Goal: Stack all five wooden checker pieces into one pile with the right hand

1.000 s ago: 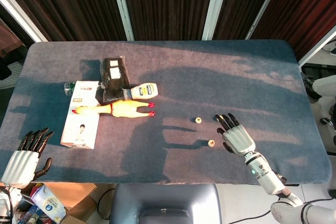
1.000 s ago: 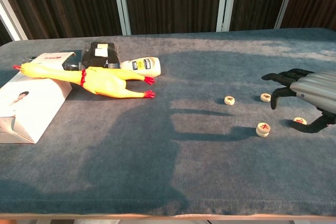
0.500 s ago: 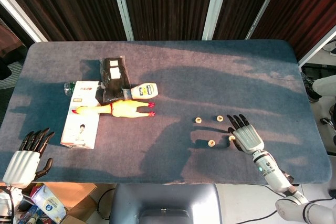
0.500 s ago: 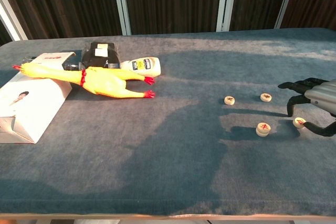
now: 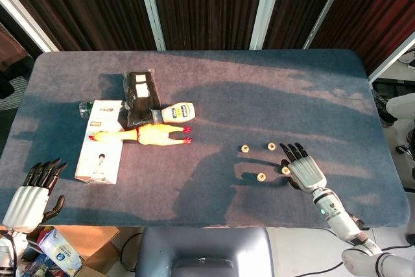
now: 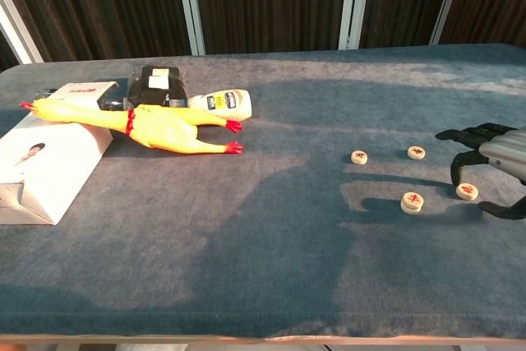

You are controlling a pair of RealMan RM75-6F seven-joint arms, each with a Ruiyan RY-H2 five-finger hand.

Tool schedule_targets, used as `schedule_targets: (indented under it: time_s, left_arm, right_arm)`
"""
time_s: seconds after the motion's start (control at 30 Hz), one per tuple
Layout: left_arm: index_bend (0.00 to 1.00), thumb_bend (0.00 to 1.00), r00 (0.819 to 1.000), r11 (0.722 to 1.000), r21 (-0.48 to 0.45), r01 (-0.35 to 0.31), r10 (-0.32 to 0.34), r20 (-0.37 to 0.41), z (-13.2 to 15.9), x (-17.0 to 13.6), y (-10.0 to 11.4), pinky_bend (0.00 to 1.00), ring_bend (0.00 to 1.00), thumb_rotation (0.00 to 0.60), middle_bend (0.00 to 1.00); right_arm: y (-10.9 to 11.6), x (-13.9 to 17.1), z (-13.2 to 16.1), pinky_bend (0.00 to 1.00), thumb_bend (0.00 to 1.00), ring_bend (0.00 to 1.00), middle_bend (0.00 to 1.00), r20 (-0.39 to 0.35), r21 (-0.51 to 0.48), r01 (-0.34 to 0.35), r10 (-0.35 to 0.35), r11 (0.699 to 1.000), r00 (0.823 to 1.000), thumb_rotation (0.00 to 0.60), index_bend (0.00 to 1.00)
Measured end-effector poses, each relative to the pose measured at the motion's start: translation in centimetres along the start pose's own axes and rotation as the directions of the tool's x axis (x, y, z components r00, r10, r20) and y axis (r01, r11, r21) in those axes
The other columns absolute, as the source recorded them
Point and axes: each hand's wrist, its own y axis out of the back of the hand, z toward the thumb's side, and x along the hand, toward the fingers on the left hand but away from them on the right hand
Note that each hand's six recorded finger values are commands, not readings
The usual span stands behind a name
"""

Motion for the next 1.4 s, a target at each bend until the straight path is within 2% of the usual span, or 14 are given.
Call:
schedule_targets:
  time_s: [0.2,0.5,0.7,0.87,1.03,1.23,1.4]
  left_arm:
    - [0.00,0.48,1.000,1.000,0.001,0.000,0.000,-0.001,0.0,0.0,0.0,0.00,0.00,0.600,0.00]
    - [0.00,0.48,1.000,1.000,0.000,-0.001,0.001,-0.001,0.0,0.0,0.0,0.00,0.00,0.600,0.00]
    - [0.00,0.48,1.000,1.000,-0.001,-0.001,0.001,0.000,0.0,0.0,0.0,0.00,0.00,0.600,0.00]
    - [0.00,0.48,1.000,1.000,0.000,0.001,-0.001,0.002,0.1,0.0,-0.1,0.00,0.00,0.600,0.00]
    - [0.00,0.48,1.000,1.000,-0.001,0.000,0.000,0.001,0.0,0.0,0.0,0.00,0.00,0.600,0.00]
    - [0.00,0.48,1.000,1.000,-0.007,-0.007,0.007,-0.001,-0.1,-0.1,0.2,0.00,0.00,0.600,0.00]
    - [0.00,0.48,1.000,1.000,-0.010,-0.006,0.006,-0.003,-0.2,-0.1,0.3,0.00,0.00,0.600,0.00]
  right_arm:
    - [0.1,-0.1,-0.1,0.00,0.48,0.00,0.03,0.004,-0.009,0.002,-0.002,1.000,1.000,0.600,0.54]
    - [0.3,-0.1,-0.1,0.00,0.48,0.00,0.04,0.010,-0.008,0.013,-0.013,1.000,1.000,0.600,0.64]
    - [1.5,0.0,0.4,0.00,0.48,0.00,0.05,-0.001,-0.034,0.055,-0.055,0.998,0.998,0.600,0.65]
    - [3.4,0.1,2.0,0.00,0.48,0.00,0.05,-0.039,-0.076,0.103,-0.106,0.992,0.994,0.600,0.65]
    - [4.7,-0.1,4.6,0.00,0.48,0.00,0.05,-0.098,-0.082,0.115,-0.123,0.990,0.988,0.600,0.65]
    - [4.6,-0.6,7.0,0.00,0.48,0.00,0.05,-0.139,-0.066,0.101,-0.109,0.993,0.984,0.600,0.65]
    - [4.2,-0.8,6.9,0.00,0.48,0.00,0.05,-0.129,-0.057,0.092,-0.098,0.994,0.987,0.600,0.64]
